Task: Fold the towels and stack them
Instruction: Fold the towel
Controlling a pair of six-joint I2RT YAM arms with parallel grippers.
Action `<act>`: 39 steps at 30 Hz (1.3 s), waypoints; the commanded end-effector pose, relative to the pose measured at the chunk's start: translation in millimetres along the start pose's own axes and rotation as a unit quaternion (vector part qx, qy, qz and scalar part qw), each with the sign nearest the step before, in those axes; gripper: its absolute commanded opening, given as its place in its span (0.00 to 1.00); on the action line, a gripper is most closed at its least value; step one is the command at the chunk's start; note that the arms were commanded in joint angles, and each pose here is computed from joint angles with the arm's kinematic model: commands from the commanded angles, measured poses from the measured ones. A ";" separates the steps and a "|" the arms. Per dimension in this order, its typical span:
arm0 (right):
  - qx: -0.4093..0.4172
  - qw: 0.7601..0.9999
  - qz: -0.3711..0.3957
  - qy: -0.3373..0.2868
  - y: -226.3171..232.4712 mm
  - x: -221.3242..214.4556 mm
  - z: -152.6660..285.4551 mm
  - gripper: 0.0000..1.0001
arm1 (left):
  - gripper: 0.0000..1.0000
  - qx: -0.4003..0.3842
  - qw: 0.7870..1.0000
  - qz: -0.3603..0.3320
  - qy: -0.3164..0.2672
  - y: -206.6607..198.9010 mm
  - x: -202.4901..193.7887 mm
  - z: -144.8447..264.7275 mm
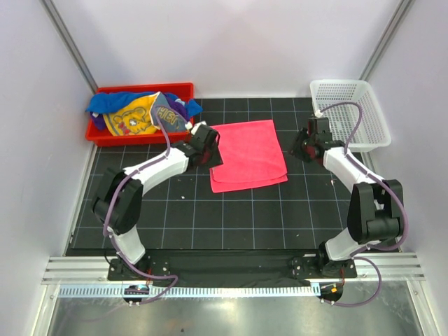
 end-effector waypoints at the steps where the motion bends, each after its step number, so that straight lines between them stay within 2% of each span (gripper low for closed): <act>1: -0.013 1.000 0.005 0.010 -5.1 -9.4 14.4 0.43 | 0.46 0.040 0.998 0.045 -0.015 15.5 -5.1 8.2; 13: -0.010 0.999 0.004 0.037 -5.6 -38.8 15.0 0.42 | 0.51 0.046 0.997 0.055 0.007 24.0 -25.6 -3.5; 39: -0.011 0.998 0.007 0.054 -6.3 -56.9 8.2 0.40 | 0.43 0.051 0.996 0.061 0.038 30.9 -42.3 -23.1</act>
Point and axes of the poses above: each gripper's point midway between its finger pads, its own z axis back along the fingers, its own y axis along the line the jaws close on, x = y × z, the point moved 7 cm from there along z, back along the fingers, and after that the axes turned 14 degrees about z, right-handed, at the moved point
